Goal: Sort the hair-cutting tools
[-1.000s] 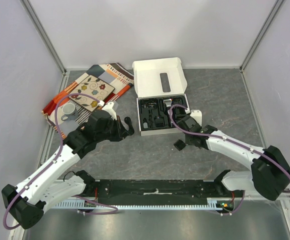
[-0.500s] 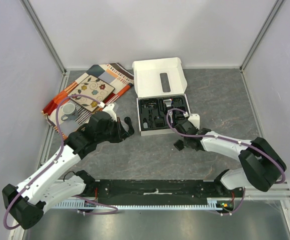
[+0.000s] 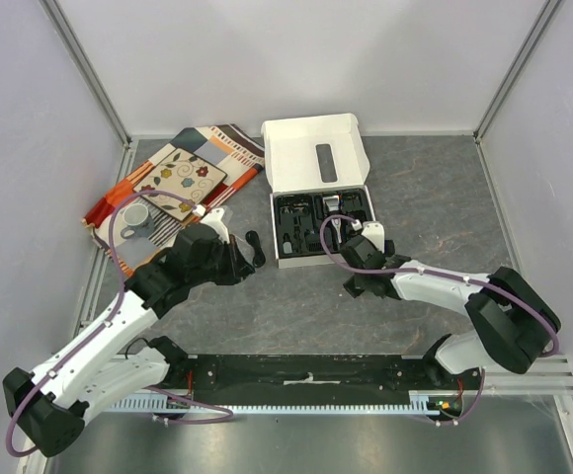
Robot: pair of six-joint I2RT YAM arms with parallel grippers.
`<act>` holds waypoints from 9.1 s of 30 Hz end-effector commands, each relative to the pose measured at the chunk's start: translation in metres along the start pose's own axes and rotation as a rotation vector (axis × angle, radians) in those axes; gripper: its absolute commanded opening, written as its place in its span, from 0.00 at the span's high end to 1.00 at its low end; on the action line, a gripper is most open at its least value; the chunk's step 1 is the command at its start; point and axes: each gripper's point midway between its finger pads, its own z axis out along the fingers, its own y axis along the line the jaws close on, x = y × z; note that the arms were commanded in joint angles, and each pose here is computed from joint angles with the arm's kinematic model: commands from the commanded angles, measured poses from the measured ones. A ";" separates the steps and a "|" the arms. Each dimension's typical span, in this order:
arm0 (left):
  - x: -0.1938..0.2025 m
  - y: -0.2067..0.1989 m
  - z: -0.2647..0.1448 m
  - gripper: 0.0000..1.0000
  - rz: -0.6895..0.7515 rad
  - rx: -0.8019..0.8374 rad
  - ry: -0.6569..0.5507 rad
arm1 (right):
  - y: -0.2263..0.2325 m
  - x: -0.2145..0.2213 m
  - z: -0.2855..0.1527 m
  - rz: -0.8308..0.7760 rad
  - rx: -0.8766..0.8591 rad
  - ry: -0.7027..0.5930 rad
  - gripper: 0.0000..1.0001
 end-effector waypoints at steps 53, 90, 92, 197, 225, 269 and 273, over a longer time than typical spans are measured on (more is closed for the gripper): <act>-0.005 0.004 -0.035 0.90 0.010 -0.005 -0.076 | 0.171 0.017 -0.099 -0.413 -0.353 0.072 0.84; -0.005 -0.003 -0.043 0.89 0.028 0.040 -0.076 | 0.137 -0.003 -0.082 -1.196 -0.826 0.040 0.13; -0.003 -0.002 -0.042 0.89 0.029 0.039 -0.073 | 0.142 -0.003 -0.079 -1.202 -0.831 0.050 0.12; -0.035 0.053 0.186 0.87 -0.150 -0.117 -0.082 | 0.064 -0.112 -0.077 -0.762 -0.277 -0.141 0.60; -0.090 0.032 0.128 0.86 -0.246 0.017 -0.124 | 0.071 -0.172 -0.028 -0.908 -0.338 -0.105 0.57; -0.040 0.002 0.017 0.82 -0.117 0.061 -0.064 | 0.087 -0.148 0.024 -0.992 -0.591 0.092 0.44; -0.042 0.001 0.016 0.82 -0.116 0.062 -0.071 | 0.092 -0.153 0.019 -0.984 -0.605 0.066 0.43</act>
